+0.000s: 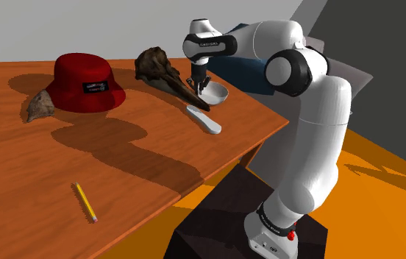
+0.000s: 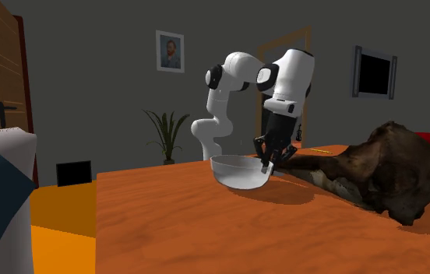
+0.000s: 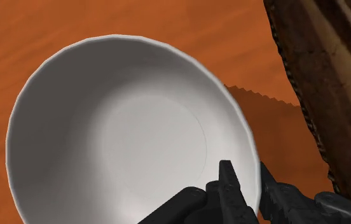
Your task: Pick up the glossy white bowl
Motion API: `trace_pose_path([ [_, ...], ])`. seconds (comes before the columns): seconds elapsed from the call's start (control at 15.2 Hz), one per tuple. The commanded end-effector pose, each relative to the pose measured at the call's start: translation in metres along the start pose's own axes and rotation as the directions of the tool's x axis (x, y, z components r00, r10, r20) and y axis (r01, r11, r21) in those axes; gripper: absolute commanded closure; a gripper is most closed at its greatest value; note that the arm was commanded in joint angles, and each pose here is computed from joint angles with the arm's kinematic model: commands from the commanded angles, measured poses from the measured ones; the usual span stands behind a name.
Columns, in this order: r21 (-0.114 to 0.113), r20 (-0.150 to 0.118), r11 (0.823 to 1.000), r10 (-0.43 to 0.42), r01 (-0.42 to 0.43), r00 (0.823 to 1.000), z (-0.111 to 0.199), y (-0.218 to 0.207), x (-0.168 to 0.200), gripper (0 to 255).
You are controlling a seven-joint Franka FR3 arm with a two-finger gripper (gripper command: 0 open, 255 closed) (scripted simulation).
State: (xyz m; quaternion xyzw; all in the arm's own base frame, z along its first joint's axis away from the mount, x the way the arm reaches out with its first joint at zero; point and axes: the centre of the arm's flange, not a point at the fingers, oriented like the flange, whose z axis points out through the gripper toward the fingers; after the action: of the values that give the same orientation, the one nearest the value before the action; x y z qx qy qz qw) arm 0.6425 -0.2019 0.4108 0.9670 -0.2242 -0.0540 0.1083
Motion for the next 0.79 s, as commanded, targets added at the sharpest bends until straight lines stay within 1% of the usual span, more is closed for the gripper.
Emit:
trace_pose_path([
  [0.0, -0.003, 0.019, 1.0, 0.0, 0.001, 1.0, 0.008, 0.005, -0.005, 255],
  [0.73, -0.003, 0.019, 1.0, 0.0, 0.001, 1.0, -0.048, 0.018, -0.009, 255],
])
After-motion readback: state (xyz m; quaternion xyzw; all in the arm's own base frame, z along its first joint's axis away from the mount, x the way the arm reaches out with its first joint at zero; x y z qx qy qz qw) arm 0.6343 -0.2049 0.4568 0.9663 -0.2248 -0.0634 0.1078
